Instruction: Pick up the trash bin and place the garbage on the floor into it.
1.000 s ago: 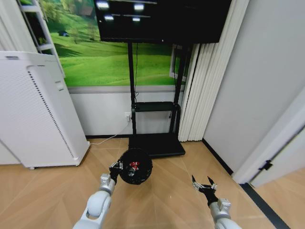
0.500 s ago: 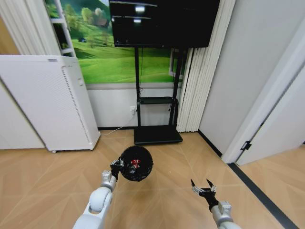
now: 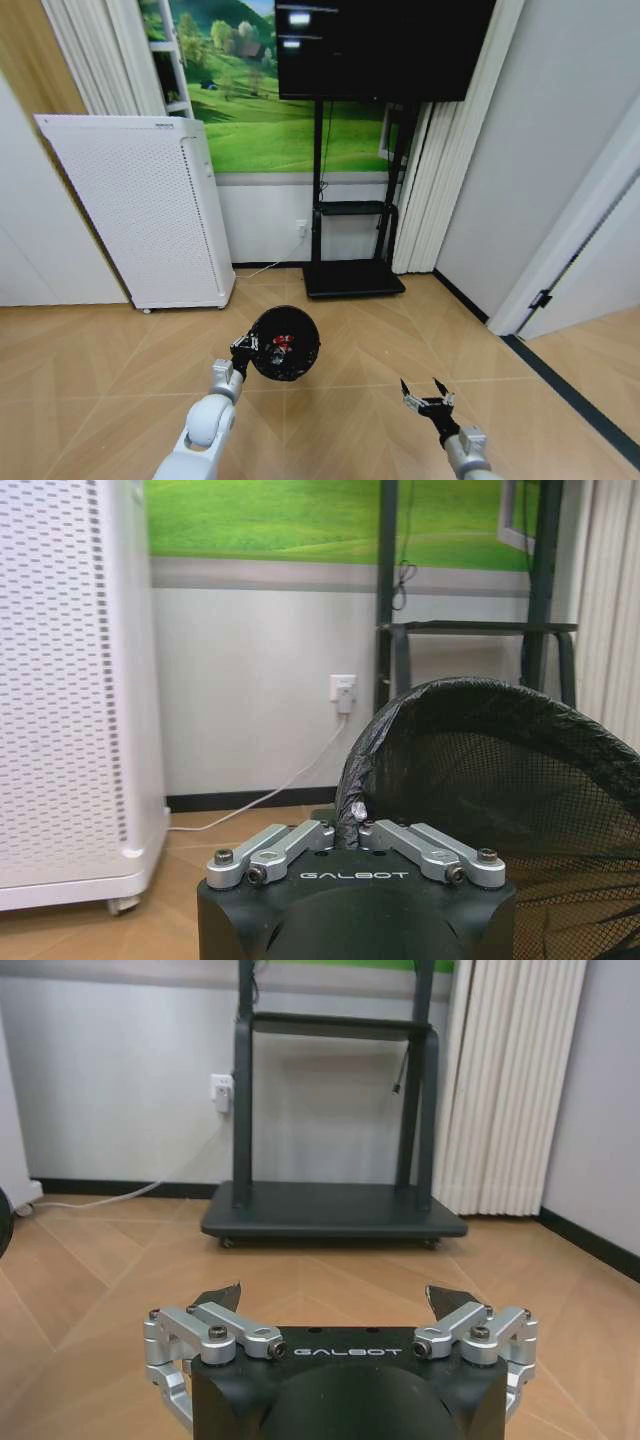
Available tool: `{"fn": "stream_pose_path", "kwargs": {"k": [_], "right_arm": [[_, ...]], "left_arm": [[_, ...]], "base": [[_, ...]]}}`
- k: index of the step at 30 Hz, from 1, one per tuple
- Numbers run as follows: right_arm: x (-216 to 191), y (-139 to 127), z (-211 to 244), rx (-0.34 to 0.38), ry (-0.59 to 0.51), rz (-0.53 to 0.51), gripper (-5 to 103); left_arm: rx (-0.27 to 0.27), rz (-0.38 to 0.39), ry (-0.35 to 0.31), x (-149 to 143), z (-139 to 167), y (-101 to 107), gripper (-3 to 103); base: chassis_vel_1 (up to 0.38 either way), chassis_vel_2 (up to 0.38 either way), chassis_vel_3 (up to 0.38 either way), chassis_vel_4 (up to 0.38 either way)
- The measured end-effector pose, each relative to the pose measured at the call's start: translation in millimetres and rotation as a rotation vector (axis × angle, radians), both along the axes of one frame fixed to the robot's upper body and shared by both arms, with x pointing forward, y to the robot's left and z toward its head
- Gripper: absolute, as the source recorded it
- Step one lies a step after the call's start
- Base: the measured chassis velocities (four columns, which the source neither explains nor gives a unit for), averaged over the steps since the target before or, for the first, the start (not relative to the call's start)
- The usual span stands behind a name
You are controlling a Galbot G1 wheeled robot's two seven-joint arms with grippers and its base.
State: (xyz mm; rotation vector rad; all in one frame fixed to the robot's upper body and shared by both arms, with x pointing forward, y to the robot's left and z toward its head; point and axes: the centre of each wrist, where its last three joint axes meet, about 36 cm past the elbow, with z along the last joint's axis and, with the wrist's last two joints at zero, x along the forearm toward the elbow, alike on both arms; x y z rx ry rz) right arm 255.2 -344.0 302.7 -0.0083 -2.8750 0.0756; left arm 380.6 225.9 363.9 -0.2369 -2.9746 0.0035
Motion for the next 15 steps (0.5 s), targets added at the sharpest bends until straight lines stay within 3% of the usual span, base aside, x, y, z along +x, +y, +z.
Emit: {"fn": "stream_pose_path", "kwargs": {"k": [6, 15], "right_arm": [[-2, 0, -1, 0.006, -0.021, 0.002, 100], [-19, -2, -7, 0.008, -0.013, -0.001, 100]], "left_arm": [[0.0, 0.0, 0.001, -3, 0, 0, 5], [-0.005, -0.005, -0.003, -5, 2, -3, 5]], "base": [[0.142, 0.103, -0.099, -0.119], [-0.066, -0.061, 0.055, 0.048]]}}
